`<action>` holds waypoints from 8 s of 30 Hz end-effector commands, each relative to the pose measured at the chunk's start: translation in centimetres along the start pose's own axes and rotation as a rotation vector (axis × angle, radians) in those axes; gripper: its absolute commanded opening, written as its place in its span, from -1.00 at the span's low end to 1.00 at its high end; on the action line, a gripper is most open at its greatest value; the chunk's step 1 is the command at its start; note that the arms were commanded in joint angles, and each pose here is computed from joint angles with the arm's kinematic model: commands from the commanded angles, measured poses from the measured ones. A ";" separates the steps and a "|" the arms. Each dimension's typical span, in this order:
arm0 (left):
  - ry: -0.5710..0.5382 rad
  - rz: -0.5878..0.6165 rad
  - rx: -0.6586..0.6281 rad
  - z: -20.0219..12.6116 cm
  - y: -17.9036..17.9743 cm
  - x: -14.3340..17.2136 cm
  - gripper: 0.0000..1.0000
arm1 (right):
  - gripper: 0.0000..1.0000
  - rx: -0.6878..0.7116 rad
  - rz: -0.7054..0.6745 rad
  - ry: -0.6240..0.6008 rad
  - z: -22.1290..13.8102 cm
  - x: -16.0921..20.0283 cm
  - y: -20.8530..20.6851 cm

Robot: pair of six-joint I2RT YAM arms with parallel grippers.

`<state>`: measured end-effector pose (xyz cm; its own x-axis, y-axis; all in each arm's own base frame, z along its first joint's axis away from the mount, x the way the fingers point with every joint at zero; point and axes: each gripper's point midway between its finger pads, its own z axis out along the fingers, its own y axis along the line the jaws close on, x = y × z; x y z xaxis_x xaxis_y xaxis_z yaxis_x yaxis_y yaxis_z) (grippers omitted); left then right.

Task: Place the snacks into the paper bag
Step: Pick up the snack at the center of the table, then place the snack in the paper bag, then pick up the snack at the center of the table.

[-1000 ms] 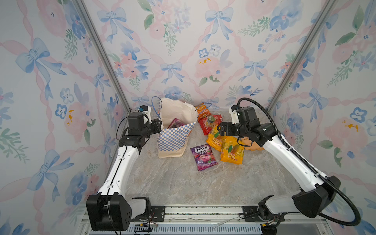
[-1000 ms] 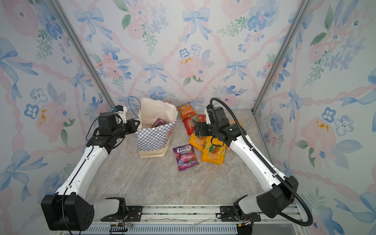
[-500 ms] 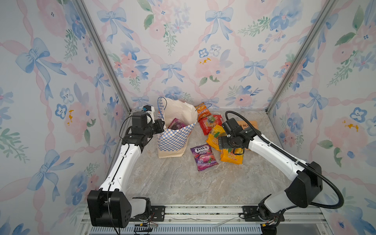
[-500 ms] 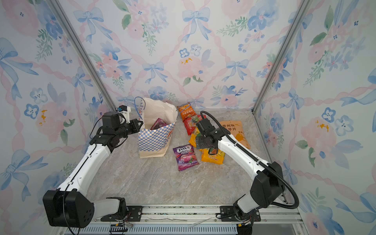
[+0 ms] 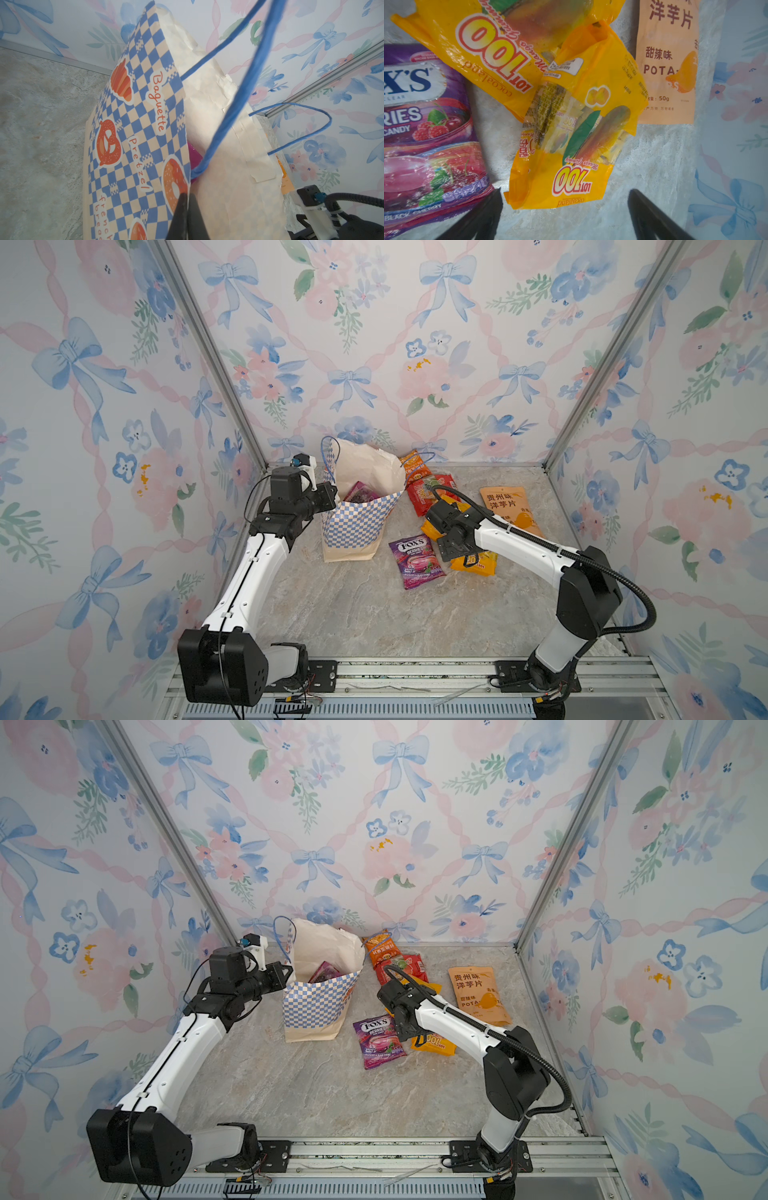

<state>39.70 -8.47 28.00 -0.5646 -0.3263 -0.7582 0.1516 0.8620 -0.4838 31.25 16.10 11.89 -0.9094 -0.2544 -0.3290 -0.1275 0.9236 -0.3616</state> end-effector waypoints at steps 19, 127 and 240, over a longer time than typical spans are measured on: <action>-0.004 0.009 -0.008 -0.2 0.0 0.2 -1.00 | 0.55 0.040 -0.059 0.107 3.6 1.4 2.3; 0.018 0.032 0.020 0.2 -0.5 0.5 -1.00 | -1.00 -0.955 -0.140 -1.297 -43.9 -23.7 3.7; -0.017 0.018 0.001 -0.9 0.2 -0.1 -1.00 | 0.93 -0.724 -0.032 -0.603 -20.8 -8.5 2.8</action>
<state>39.08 -7.95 28.12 -0.5525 -0.3179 -0.7705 0.1548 0.8692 -0.4695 30.26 28.35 33.42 -0.5183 -0.2444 -0.8195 -0.6127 0.7747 0.1565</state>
